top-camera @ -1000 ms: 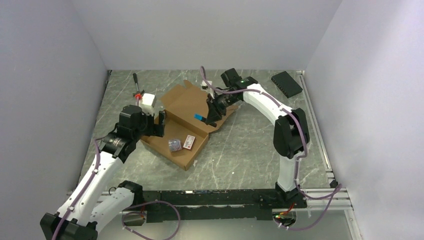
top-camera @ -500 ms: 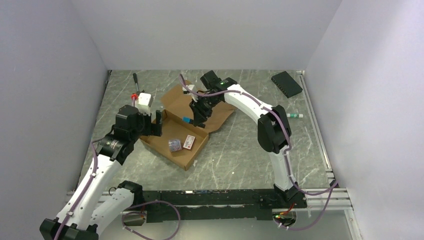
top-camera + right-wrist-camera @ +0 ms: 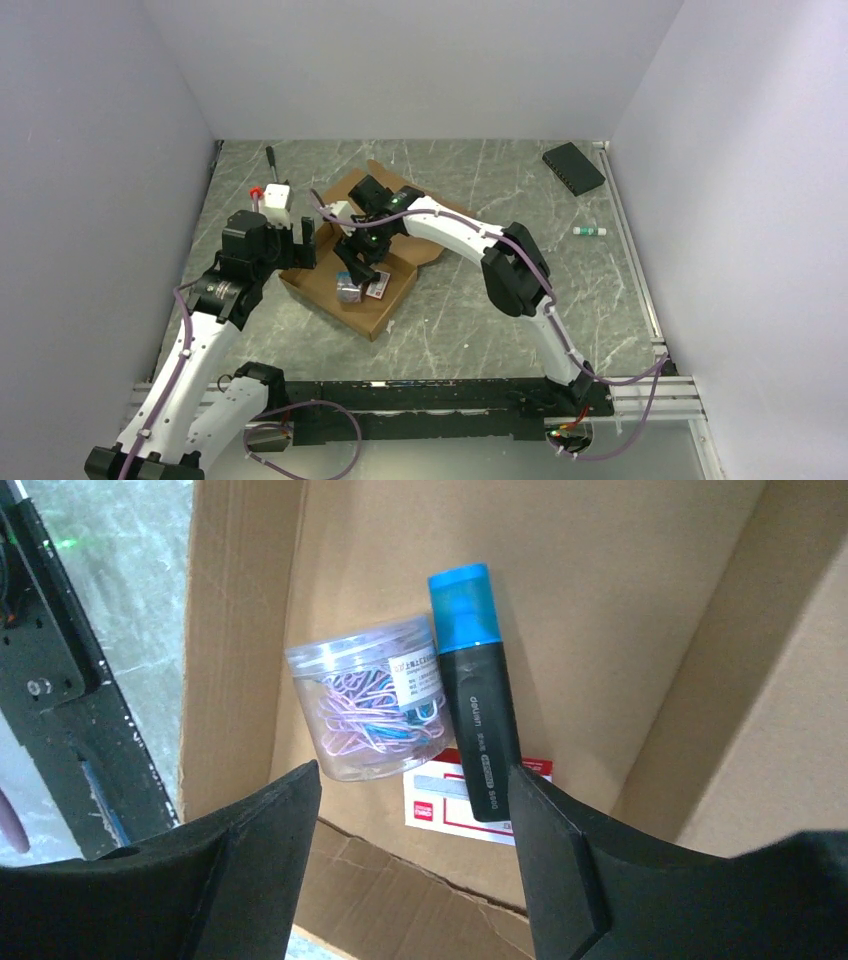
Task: Fold the paper box
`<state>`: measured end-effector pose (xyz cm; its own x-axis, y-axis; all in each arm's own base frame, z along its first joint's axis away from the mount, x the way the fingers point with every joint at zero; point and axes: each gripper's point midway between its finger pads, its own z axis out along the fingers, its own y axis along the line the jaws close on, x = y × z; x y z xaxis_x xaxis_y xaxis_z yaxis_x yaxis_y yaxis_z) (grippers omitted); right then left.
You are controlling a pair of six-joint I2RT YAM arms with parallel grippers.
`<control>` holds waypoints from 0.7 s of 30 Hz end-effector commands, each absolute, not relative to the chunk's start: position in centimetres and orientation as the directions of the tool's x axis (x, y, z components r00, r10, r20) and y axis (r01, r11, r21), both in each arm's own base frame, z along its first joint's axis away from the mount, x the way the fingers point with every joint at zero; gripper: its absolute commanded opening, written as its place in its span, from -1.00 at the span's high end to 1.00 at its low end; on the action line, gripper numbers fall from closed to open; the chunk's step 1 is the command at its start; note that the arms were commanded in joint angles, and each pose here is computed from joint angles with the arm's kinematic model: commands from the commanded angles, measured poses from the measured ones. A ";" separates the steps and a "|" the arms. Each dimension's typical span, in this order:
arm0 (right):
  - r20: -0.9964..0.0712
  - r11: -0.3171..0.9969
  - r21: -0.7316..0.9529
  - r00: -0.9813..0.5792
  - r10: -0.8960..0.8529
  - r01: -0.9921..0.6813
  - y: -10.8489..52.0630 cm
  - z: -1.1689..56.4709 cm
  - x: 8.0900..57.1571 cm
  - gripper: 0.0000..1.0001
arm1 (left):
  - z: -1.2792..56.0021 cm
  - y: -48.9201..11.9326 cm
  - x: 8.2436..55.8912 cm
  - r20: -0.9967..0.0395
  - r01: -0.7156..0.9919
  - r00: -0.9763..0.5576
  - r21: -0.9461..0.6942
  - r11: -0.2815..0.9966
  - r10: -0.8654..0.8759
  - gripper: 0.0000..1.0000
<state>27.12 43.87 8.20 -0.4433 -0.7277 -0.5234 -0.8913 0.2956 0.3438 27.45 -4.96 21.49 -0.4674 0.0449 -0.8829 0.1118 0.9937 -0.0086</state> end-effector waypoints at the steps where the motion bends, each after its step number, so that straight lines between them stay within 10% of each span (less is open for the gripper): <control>1: -0.628 0.323 0.224 -0.390 -0.673 -0.919 43.3 13.2 29.8 -0.47 | 22.4 -4.7 27.9 -0.905 0.101 -0.425 -0.003 0.995 0.040 -0.98; 11: -0.674 -0.010 0.035 -0.016 -0.739 -0.999 33.8 20.5 23.9 -0.54 | 23.1 -5.0 27.7 -0.915 0.120 -0.403 -0.018 0.993 0.032 -0.98; 21: -0.864 0.302 0.172 -0.291 -0.411 -0.938 19.7 22.3 28.8 -0.77 | 23.3 -5.2 27.6 -0.917 0.130 -0.397 -0.024 0.991 0.029 -0.98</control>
